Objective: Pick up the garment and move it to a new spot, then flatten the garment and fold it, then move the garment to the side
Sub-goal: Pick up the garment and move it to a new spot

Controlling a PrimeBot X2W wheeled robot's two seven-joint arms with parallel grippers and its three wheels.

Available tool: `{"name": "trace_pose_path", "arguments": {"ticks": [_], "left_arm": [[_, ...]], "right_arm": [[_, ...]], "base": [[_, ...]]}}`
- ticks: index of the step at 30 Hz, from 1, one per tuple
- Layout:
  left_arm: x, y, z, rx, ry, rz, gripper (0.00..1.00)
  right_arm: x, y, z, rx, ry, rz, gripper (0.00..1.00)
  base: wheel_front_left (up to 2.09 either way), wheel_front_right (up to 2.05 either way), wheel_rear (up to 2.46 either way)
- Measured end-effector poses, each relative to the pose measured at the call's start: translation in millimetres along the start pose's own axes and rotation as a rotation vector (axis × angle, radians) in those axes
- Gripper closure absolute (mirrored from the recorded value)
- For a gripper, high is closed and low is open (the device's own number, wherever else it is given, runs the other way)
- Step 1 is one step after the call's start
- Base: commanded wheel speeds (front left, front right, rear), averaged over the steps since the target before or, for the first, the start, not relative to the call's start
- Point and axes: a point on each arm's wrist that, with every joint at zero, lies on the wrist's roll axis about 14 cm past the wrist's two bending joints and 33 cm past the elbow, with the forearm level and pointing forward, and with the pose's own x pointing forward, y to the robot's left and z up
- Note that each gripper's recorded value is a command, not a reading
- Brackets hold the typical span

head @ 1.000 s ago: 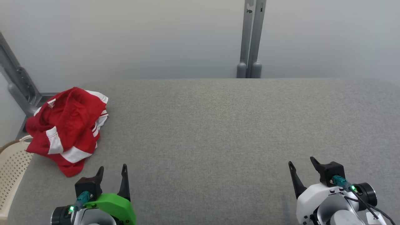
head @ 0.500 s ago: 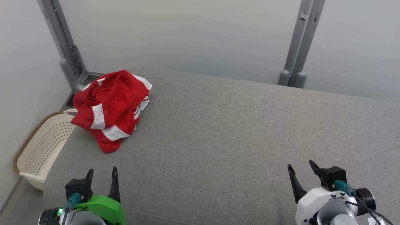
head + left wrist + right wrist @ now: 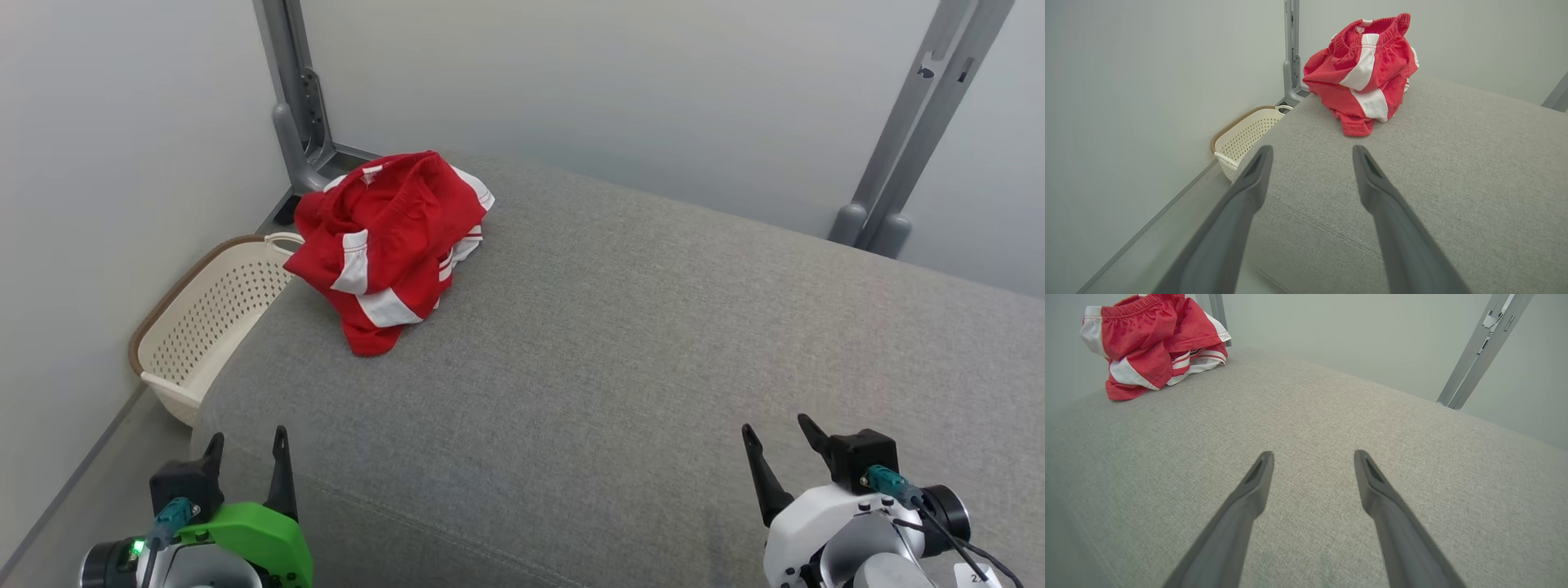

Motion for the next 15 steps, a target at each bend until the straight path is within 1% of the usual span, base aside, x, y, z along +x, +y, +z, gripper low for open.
{"name": "trace_pose_path", "arguments": {"ticks": [8, 12, 15], "left_arm": [[-1.6, 5.5, -2.0, -0.006, 0.010, 0.022, 0.00], [3.3, -3.7, -9.6, -0.004, 0.083, -0.026, 0.00], [19.6, -10.5, 4.9, 0.025, 0.105, -0.069, 0.00]], "right_arm": [[4.1, 3.5, -3.4, 0.005, 0.006, 0.013, 0.00], [4.8, 2.6, -4.2, 0.006, 0.008, 0.011, 0.00], [6.2, 5.1, -5.1, -0.009, 0.014, 0.021, 0.00]], "base": [[0.00, 0.00, 0.00], [0.00, 0.00, 0.00], [0.00, 0.00, 0.00]]}}
